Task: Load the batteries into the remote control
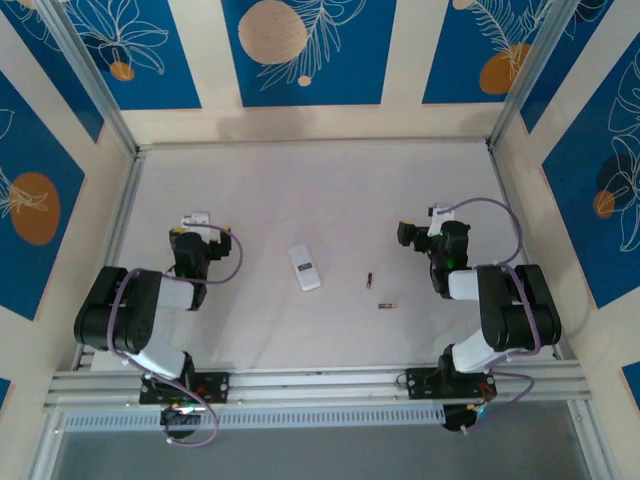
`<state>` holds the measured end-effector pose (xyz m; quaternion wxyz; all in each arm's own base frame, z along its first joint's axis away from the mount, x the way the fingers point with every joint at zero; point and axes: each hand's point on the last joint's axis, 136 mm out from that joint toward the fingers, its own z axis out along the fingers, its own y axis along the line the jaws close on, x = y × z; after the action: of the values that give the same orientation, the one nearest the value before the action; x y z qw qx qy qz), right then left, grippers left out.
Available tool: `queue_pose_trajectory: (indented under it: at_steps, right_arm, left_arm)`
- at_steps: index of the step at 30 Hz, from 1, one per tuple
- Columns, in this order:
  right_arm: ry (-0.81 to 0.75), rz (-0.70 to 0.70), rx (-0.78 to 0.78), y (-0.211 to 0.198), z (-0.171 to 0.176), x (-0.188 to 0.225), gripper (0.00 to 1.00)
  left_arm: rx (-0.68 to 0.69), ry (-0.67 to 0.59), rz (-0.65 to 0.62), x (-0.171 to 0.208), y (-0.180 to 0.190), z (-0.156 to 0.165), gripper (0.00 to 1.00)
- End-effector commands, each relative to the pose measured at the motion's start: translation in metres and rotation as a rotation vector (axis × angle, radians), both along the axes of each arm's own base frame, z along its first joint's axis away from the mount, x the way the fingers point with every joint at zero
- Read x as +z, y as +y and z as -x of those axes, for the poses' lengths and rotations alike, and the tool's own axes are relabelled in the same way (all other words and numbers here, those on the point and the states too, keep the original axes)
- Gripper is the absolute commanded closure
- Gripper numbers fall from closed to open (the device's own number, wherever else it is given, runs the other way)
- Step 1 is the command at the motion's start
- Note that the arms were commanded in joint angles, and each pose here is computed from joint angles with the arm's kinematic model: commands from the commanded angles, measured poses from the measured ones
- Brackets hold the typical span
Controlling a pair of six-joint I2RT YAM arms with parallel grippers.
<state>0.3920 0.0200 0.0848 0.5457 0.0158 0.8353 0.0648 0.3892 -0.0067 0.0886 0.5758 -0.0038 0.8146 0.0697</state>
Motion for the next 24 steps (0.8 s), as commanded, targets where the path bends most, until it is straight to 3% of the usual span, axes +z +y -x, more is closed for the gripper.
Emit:
queue_pose_trajectory:
  at_steps: [1, 24]
  right_arm:
    - [-0.036, 0.009, 0.017, 0.0010, -0.0047, 0.0091, 0.01]
    - [-0.035, 0.008, 0.017, 0.0007, -0.0048, 0.0091, 0.01]
  left_arm:
    - [-0.013, -0.023, -0.008, 0.0058, 0.0008, -0.0036, 0.00]
    - [-0.012, -0.020, -0.003, 0.0054, 0.0011, -0.0040, 0.00]
